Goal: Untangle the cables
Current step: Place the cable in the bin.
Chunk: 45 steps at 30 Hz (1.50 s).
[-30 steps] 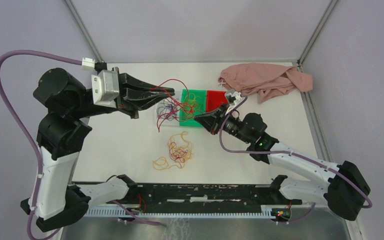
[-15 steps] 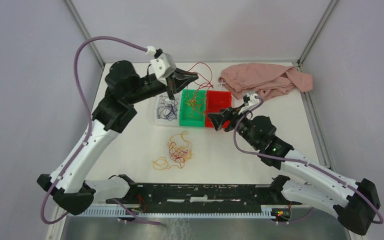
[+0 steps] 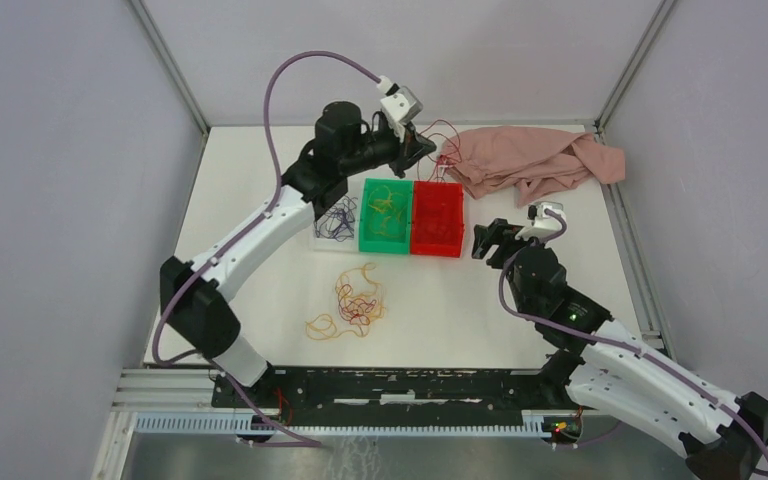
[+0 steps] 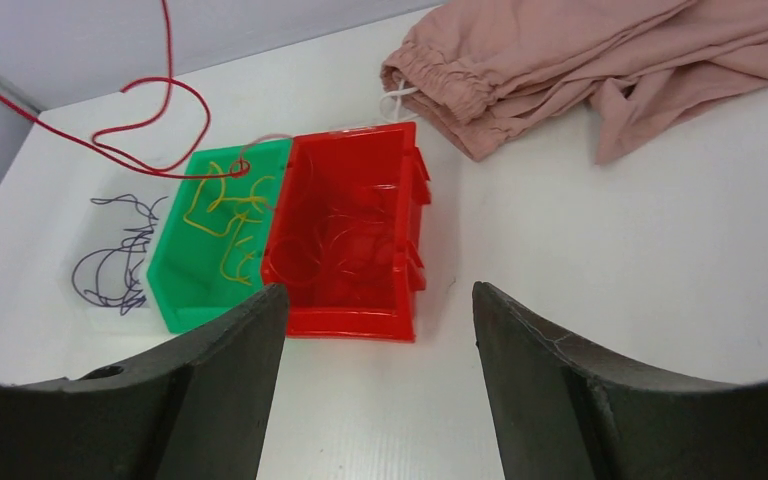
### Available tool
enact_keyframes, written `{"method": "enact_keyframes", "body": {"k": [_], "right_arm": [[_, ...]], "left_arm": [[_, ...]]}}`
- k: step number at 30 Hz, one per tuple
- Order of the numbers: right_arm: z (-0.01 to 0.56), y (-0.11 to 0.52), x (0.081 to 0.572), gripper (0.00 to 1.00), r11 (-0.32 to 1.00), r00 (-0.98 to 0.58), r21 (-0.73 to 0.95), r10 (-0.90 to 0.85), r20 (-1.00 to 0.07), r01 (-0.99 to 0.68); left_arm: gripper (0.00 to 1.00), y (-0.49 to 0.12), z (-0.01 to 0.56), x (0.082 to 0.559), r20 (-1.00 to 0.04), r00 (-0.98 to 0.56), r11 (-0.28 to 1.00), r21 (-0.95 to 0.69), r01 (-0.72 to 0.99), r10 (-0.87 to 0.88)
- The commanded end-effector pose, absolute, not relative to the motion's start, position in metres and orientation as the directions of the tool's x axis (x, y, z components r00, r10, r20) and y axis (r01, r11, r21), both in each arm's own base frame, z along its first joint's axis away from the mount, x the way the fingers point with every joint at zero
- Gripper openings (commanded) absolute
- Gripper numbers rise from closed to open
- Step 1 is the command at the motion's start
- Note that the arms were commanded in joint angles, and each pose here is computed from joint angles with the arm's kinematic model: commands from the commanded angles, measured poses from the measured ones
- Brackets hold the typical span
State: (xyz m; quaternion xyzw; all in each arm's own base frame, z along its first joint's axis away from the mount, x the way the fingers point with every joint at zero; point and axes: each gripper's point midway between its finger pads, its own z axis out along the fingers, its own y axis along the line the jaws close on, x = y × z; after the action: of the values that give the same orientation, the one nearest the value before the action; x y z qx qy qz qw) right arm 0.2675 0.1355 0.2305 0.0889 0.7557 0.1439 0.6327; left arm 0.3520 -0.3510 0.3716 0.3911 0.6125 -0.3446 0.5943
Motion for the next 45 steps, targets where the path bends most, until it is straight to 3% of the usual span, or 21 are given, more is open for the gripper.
{"method": "enact_keyframes", "body": {"k": [1, 10, 18, 32, 34, 36, 41, 45], "right_arm": [[0.238, 0.113, 0.269, 0.74, 0.948, -0.125, 0.317, 0.319, -0.939, 0.039], [0.245, 0.107, 0.268, 0.74, 0.941, -0.101, 0.335, 0.338, -0.936, 0.042], [0.249, 0.104, 0.272, 0.75, 0.937, -0.083, 0.345, 0.348, -0.934, 0.048], [0.243, 0.102, 0.277, 0.75, 0.935, -0.096, 0.349, 0.353, -0.931, 0.058], [0.243, 0.103, 0.277, 0.75, 0.934, -0.098, 0.352, 0.356, -0.929, 0.056], [0.244, 0.104, 0.278, 0.75, 0.934, -0.102, 0.354, 0.357, -0.929, 0.045], [0.25, 0.111, 0.278, 0.75, 0.937, -0.132, 0.348, 0.347, -0.928, 0.017], [0.258, 0.121, 0.278, 0.75, 0.932, -0.158, 0.362, 0.353, -0.922, -0.026]], "left_arm": [[0.03, -0.373, 0.377, 0.37, -1.0, -0.013, 0.462, -0.001, 0.887, 0.023], [0.03, -0.379, 0.274, 0.406, -0.972, -0.154, 0.553, -0.032, 0.833, 0.176], [0.03, -0.358, 0.185, 0.441, -0.863, -0.228, 0.659, 0.149, 0.737, 0.451], [0.05, -0.376, 0.112, 0.426, -0.7, -0.272, 0.551, 0.205, 0.809, 0.66], [0.15, -0.377, 0.107, 0.422, -0.682, -0.272, 0.526, 0.193, 0.828, 0.679], [0.33, -0.375, 0.102, 0.416, -0.656, -0.281, 0.506, 0.178, 0.844, 0.7], [0.48, -0.367, 0.13, 0.408, -0.635, -0.262, 0.477, 0.192, 0.857, 0.726], [0.85, -0.361, 0.165, 0.394, -0.647, -0.231, 0.445, 0.188, 0.875, 0.727]]}}
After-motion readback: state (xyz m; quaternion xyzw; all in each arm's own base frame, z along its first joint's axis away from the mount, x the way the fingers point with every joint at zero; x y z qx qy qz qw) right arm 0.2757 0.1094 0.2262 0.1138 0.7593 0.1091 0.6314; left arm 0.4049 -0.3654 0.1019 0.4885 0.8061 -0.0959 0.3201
